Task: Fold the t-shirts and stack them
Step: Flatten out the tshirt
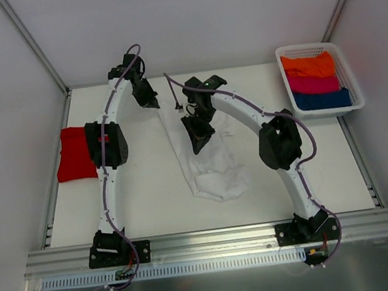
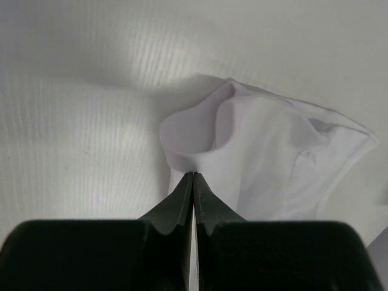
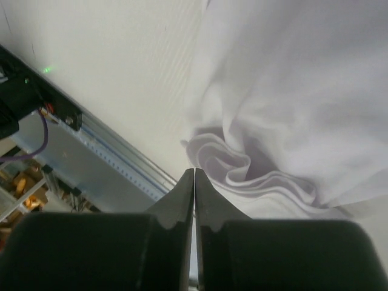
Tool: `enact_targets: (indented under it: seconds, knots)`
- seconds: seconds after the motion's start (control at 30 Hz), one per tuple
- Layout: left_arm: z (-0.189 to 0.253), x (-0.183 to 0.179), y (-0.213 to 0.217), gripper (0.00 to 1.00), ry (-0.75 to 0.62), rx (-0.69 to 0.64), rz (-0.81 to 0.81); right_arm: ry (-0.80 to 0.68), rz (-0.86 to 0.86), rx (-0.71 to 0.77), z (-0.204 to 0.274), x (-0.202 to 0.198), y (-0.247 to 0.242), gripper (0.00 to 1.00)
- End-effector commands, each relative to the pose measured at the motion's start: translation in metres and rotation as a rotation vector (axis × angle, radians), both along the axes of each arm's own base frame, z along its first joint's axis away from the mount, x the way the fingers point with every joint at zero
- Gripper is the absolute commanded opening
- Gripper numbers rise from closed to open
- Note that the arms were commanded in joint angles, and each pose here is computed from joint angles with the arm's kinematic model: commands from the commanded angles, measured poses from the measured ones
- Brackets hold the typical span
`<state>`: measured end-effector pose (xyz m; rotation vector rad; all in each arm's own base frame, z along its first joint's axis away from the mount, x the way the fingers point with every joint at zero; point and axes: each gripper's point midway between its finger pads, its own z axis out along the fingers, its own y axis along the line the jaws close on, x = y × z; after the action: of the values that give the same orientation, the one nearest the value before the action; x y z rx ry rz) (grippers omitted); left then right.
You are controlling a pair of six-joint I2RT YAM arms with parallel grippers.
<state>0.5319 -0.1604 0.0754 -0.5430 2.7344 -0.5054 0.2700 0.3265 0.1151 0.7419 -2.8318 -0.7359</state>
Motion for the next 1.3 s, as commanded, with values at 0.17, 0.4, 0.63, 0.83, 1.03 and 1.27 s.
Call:
enact_targets:
  seconds: [0.17,0.4,0.63,0.83,1.03,1.27]
  knots:
    - [0.109,-0.060,-0.018,0.00,-0.127,-0.075,-0.073,-0.206,-0.291,-0.146,0.011,0.077,-0.050,0.05]
    - [0.120,-0.123,-0.091,0.00,-0.042,-0.269,-0.317,-0.184,-0.392,-0.268,-0.025,0.106,-0.091,0.05]
    - [0.105,-0.161,-0.123,0.00,0.125,-0.417,-0.393,-0.194,-0.439,-0.316,-0.048,0.135,-0.107,0.24]
    - [0.102,-0.173,-0.118,0.43,0.140,-0.406,-0.427,-0.223,-0.457,-0.319,-0.052,0.151,-0.116,0.51]
    - [0.101,-0.182,-0.124,0.46,0.162,-0.431,-0.453,-0.271,-0.495,-0.318,-0.040,0.166,-0.128,0.58]
    - [0.103,-0.189,-0.126,0.46,0.181,-0.450,-0.463,-0.275,-0.526,-0.321,-0.045,0.176,-0.145,0.61]
